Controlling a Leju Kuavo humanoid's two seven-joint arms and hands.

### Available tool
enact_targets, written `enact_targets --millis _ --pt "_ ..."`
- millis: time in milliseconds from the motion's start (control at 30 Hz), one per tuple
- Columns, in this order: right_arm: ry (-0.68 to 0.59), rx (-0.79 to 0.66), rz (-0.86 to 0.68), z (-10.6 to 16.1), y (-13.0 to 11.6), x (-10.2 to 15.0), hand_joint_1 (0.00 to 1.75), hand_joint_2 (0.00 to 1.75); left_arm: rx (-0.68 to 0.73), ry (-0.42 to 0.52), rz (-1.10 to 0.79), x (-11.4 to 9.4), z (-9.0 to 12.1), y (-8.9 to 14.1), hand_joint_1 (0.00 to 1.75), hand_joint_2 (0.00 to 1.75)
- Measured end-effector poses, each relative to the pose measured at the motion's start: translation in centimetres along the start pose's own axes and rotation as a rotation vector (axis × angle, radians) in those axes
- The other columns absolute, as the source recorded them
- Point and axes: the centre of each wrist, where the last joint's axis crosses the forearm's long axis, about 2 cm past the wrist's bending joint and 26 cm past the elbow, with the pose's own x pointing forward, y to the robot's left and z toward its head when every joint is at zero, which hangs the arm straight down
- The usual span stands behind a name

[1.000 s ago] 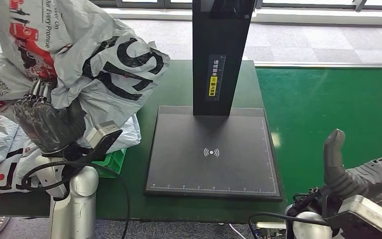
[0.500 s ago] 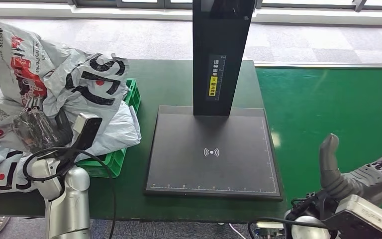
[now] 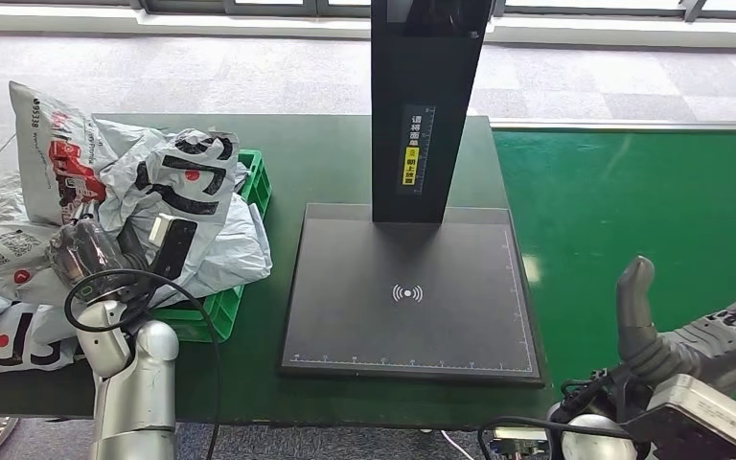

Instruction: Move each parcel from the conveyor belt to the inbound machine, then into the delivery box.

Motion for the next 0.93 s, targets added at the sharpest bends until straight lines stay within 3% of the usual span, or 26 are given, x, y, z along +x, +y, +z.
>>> enact_targets --millis 200,233,333,367,567,933 --pt "0.004 0.009 -0.007 -0.3 0.0 0.1 0.0 1.75 -0.039 0.071 -0.017 -0.5 -0.1 -0.9 1.75 1.75" --pt "0.002 0.01 -0.009 -0.4 0.0 0.1 0.0 1.75 -0.047 0.08 -0.022 -0.6 -0.1 -1.0 1.48 1.75" --pt "-0.003 0.009 -0.011 -0.6 0.1 0.1 0.0 1.75 -0.068 0.095 -0.03 -0.9 0.0 -1.4 0.17 1.75" --pt "-0.005 0.008 -0.011 -0.6 0.1 0.1 0.0 1.75 -0.073 0.097 -0.031 -0.9 0.0 -1.5 0.0 1.75" --pt "-0.02 0.007 -0.016 -1.3 0.1 0.2 0.0 1.75 -0.071 0.108 -0.018 -1.0 -0.2 -1.6 0.0 1.75" --pt "-0.036 -0.012 -0.019 -2.2 0.4 0.3 0.0 1.75 0.012 0.043 0.028 -1.0 -1.4 -0.4 0.0 1.75"
